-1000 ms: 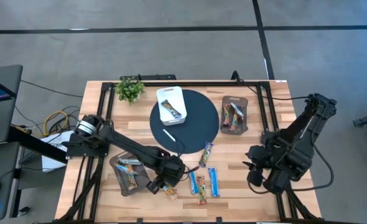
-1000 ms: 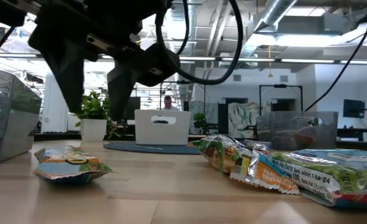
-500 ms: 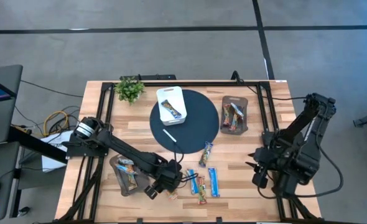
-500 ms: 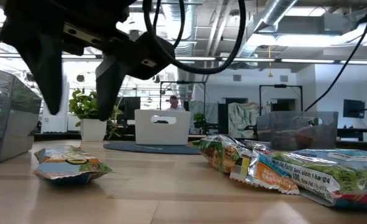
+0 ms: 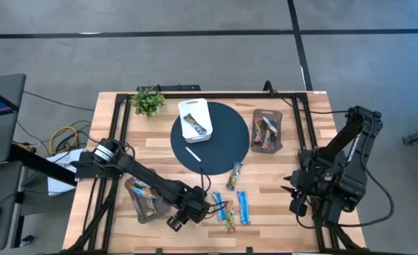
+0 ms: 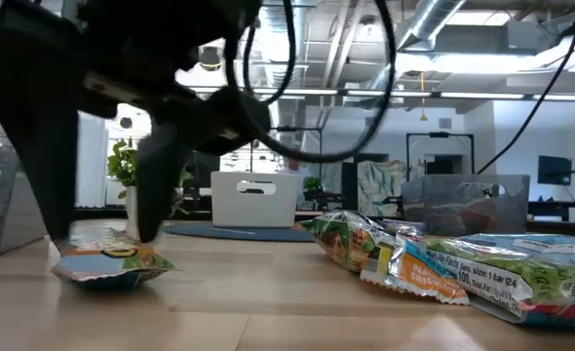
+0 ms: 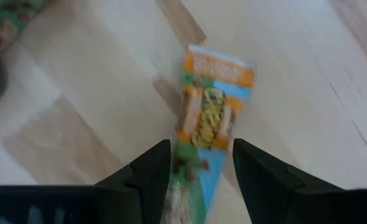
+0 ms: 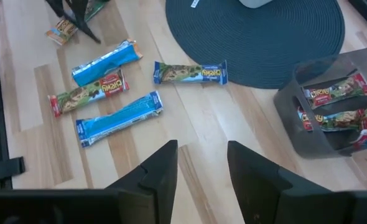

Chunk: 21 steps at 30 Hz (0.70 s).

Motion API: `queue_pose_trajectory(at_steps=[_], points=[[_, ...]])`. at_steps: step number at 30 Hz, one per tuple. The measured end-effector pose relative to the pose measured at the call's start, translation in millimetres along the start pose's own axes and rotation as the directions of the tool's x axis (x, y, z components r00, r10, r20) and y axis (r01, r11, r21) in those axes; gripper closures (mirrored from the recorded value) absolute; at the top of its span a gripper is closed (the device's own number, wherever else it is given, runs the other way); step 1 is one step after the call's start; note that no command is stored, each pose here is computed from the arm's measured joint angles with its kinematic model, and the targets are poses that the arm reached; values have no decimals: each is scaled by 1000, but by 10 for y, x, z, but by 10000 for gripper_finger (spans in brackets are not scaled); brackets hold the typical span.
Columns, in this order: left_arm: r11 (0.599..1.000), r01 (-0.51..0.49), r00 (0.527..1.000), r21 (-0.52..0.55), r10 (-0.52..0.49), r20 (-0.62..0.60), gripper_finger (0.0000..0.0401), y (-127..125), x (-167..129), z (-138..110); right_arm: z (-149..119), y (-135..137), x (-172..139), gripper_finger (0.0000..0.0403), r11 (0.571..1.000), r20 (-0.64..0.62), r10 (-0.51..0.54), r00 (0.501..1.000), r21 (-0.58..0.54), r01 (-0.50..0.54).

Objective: Pick and place Granola Bars by type
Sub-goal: Put the left yellow granola bar into the bottom black bin

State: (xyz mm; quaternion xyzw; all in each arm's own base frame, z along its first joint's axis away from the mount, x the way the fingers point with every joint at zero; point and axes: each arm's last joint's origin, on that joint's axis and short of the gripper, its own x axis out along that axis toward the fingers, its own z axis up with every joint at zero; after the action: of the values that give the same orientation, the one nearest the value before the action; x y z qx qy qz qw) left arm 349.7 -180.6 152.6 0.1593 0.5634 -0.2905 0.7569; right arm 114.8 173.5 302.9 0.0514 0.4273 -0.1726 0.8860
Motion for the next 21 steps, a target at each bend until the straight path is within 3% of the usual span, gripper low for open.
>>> queue_pose_trajectory(at_steps=[3,13,21], points=[[1000,-16,998,-2,16,-66,233,-11,95,-53,-1,7,7,269,1000,0,-3,1000,20,3],[996,-86,990,-34,81,-114,235,31,125,-51,-12,22,2,269,1000,2,5,1000,31,-5],[992,-106,989,-72,98,-114,291,155,88,-39,-2,17,4,269,1000,28,-3,1000,29,2]])
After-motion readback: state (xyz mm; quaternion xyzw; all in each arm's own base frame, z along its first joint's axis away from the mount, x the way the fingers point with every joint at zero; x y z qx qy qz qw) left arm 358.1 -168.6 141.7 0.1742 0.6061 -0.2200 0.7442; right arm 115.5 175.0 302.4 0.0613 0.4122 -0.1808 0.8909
